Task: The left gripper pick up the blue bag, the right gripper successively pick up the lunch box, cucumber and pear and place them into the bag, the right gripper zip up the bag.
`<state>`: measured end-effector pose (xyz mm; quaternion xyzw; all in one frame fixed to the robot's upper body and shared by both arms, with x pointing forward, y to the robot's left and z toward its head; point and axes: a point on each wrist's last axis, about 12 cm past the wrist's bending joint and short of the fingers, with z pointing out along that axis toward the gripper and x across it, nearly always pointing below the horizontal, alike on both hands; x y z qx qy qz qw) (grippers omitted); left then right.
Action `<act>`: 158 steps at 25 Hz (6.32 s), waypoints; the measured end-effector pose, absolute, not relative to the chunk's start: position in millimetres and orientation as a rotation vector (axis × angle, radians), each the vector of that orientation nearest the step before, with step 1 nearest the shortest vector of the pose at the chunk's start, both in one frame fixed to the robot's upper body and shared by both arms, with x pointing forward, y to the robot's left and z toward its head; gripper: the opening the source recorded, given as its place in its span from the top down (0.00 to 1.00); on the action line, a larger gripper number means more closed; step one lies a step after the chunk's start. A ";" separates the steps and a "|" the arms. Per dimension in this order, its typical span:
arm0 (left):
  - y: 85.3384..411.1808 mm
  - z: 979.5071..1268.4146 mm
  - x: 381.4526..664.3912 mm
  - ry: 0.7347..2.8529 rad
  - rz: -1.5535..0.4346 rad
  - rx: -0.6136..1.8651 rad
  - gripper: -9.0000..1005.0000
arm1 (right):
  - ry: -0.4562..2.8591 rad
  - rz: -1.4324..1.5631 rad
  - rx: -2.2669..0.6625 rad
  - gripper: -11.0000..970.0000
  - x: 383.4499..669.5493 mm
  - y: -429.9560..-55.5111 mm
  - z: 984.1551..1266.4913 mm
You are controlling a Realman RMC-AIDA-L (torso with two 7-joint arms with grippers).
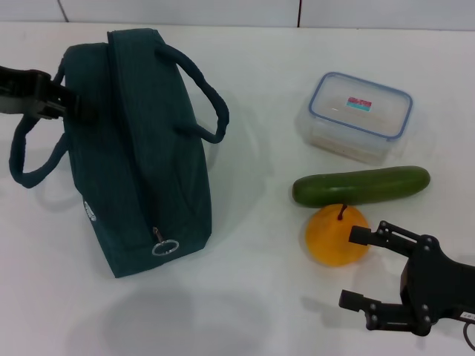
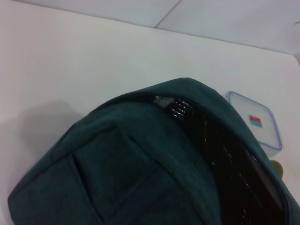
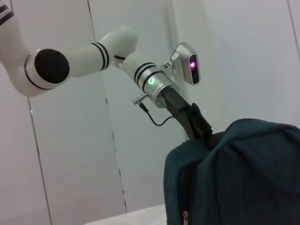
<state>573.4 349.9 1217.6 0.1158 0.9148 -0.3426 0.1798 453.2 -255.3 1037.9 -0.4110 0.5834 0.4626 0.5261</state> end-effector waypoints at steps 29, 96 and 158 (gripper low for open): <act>343.2 1232.3 567.7 2.464 -1.204 0.322 0.95 | 1.408 1.333 0.348 0.10 444.2 -311.9 1036.1; 325.3 1237.9 573.8 2.435 -1.235 0.401 0.95 | 1.809 1.355 0.542 0.12 556.6 -265.3 1033.7; 322.9 1238.0 574.5 2.435 -1.226 0.434 0.95 | 1.602 1.433 0.482 0.89 535.5 -281.1 1047.6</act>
